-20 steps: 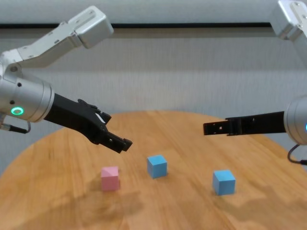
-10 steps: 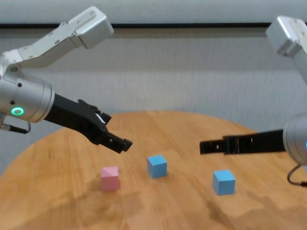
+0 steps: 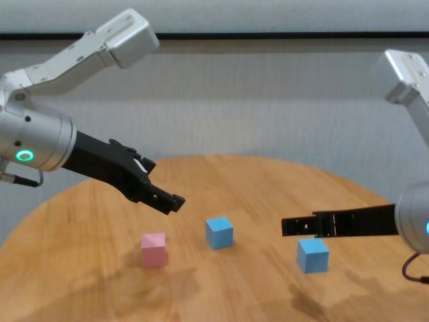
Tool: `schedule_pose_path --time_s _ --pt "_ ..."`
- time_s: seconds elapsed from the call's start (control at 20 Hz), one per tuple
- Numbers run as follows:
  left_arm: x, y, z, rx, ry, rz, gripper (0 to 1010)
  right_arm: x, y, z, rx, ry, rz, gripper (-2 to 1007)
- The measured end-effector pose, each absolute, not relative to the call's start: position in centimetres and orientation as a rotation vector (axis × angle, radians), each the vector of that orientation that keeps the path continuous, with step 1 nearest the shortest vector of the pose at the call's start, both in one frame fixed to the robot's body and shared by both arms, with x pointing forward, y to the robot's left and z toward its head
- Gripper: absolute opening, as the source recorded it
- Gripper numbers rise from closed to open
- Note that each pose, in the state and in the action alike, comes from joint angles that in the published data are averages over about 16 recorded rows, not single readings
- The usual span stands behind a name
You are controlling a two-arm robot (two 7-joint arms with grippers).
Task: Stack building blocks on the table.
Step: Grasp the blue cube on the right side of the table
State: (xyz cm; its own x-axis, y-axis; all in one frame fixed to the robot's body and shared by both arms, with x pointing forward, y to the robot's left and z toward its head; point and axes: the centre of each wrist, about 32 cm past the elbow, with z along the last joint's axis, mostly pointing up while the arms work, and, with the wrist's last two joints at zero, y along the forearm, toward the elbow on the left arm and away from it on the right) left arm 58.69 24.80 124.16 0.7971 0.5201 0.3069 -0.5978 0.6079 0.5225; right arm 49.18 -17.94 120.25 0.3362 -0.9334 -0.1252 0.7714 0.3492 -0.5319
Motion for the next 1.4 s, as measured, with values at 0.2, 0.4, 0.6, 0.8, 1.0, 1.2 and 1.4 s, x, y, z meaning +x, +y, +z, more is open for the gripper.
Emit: schedule_pose_path --time_s 0.2,0.4,0.6,0.8,1.0,1.2,1.4 --pt "58.7 24.8 124.2 0.65 -0.128 0.648 1002 49.3 -17.8 119.7 -0.428 0.453 -1.151 1000" --pt "58.7 24.8 124.2 0.65 -0.128 0.648 1002 49.4 -17.6 119.3 -0.441 0.452 -1.15 1000" --pt "58.7 24.8 124.2 0.65 -0.128 0.648 1002 49.5 -17.5 119.0 -0.453 0.452 -1.149 1000" --pt "58.7 24.8 124.2 0.651 -0.128 0.648 1002 49.6 -17.3 118.8 -0.461 0.448 -1.152 1000" --pt "58.7 24.8 124.2 0.65 -0.128 0.648 1002 49.7 -17.2 118.6 -0.467 0.444 -1.156 1000" --pt "58.7 24.8 124.2 0.65 -0.128 0.648 1002 49.9 -17.1 118.5 -0.472 0.441 -1.161 1001" --pt "58.7 24.8 124.2 0.65 -0.128 0.648 1002 50.0 -17.0 118.3 -0.479 0.437 -1.167 1001"
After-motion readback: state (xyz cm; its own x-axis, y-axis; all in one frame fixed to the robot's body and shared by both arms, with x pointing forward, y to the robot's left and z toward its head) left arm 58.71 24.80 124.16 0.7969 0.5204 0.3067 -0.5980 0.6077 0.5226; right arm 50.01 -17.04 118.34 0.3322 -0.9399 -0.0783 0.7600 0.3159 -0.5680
